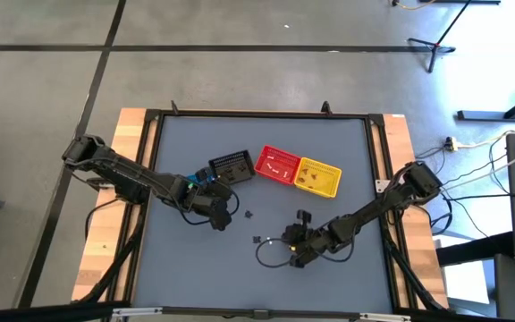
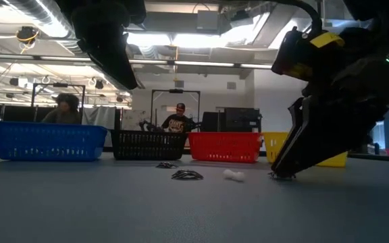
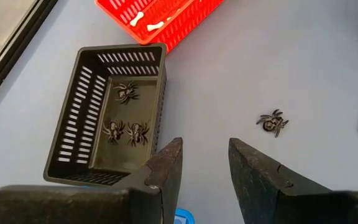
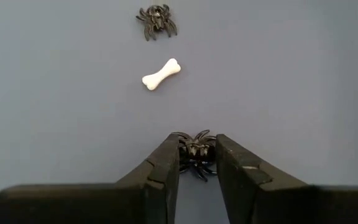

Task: Sort Halloween decoration
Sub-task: Put the black spider toy into the black bin

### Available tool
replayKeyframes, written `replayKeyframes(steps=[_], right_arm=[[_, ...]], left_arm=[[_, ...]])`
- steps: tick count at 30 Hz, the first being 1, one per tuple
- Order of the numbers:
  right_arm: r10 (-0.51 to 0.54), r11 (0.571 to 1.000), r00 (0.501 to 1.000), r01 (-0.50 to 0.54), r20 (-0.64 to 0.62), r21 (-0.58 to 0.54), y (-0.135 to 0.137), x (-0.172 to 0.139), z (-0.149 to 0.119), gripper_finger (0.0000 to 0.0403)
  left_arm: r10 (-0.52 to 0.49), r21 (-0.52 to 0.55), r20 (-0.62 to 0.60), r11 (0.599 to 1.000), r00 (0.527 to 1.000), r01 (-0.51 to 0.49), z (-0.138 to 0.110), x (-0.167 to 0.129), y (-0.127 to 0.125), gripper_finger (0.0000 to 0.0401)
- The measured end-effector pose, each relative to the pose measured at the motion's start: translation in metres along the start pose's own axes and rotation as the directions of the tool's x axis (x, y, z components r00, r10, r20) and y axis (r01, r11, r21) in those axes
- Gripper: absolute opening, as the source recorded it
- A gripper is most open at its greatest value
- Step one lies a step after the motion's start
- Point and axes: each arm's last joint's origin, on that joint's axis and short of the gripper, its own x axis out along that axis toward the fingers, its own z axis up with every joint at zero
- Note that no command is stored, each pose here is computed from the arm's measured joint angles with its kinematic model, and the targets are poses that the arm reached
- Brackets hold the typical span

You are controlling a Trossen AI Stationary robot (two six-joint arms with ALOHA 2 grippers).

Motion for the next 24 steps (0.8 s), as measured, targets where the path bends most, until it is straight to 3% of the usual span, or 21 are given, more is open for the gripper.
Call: replayKeyframes(steps=[4, 17, 24], right_arm=[[0.015, 1.000, 1.000, -0.016, 0.025, 0.008, 0.004, -0.002, 0.009, 0.0092], [0.030, 0.986, 0.992, -0.009, 0.124, -0.167, 0.016, -0.010, 0.041, 0.0092], [0.039, 0.989, 0.992, -0.022, 0.117, -0.146, 0.005, -0.005, 0.051, 0.0092]], left_arm=[[0.000, 0.000, 0.000, 1.000, 1.000, 0.000, 0.000, 0.000, 0.000, 0.0123], [-0.004, -0.005, 0.007, 1.000, 1.000, 0.004, 0.001, 0.000, 0.000, 0.0123], [-0.005, -0.006, 0.008, 1.000, 1.000, 0.005, 0.001, 0.000, -0.001, 0.0123]])
